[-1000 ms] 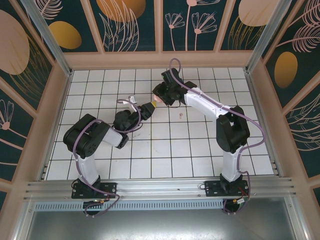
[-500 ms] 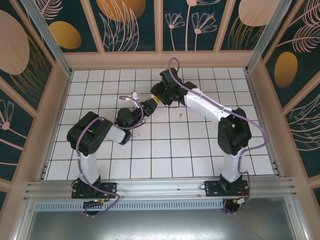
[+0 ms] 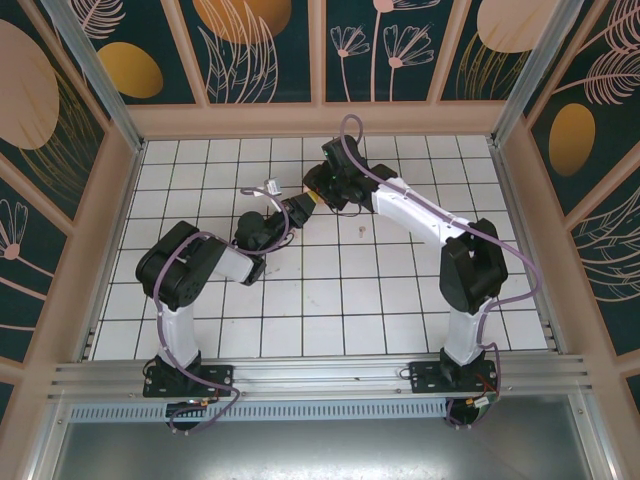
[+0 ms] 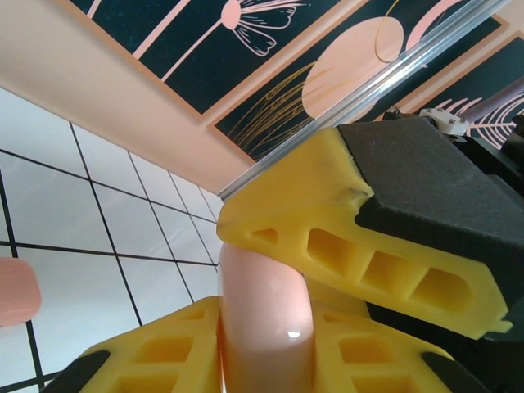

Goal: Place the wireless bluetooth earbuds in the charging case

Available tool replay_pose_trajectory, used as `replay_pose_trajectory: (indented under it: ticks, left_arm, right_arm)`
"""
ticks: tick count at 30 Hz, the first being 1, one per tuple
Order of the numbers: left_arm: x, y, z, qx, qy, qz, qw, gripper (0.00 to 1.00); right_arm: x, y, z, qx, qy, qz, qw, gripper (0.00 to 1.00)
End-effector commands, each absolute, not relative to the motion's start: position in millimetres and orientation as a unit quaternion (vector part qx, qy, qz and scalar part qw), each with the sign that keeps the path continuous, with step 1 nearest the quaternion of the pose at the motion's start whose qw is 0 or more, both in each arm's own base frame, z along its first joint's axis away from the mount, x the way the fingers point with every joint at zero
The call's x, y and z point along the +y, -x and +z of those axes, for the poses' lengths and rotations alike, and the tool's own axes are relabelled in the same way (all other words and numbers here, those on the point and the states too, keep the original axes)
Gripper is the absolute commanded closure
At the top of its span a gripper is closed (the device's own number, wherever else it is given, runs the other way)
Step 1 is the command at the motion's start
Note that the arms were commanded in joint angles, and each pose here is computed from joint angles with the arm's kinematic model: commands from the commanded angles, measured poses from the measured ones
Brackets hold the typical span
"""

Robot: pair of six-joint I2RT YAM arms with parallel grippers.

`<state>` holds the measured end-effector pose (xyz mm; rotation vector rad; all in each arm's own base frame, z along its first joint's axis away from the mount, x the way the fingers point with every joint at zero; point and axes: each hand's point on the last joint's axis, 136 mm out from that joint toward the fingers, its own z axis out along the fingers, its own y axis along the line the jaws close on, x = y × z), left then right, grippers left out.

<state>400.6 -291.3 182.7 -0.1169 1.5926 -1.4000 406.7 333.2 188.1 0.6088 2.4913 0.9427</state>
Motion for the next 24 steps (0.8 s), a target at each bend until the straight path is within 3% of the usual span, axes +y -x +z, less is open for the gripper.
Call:
replay_pose_trajectory:
  ticks: [1, 9, 14, 24]
  left_arm:
    - [-294.7, -403.2, 189.9, 0.642, 0.044, -0.582, 0.497, 0.77]
    - [-295.2, -403.8, 196.3, 0.632, 0.044, -0.591, 0.5, 0.92]
    - [-296.2, -400.6, 197.1, 0.629, 0.044, -0.6, 0.492, 0.99]
    - [-308.7, -377.6, 193.8, 0.661, -0.011, -0.606, 0.443, 1.0]
  right_arm:
    - [336.2, -396.4, 211.2, 0.884, -0.207, 0.362, 0.209, 0.6]
    - [334.0, -392.7, 217.4, 0.88, -0.208, 0.368, 0.215, 0.59]
    - [326.4, -403.1, 235.7, 0.866, -0.22, 0.382, 0.236, 0.38]
    - [250.2, -409.5, 283.9, 0.814, -0.216, 0.411, 0.349, 0.36]
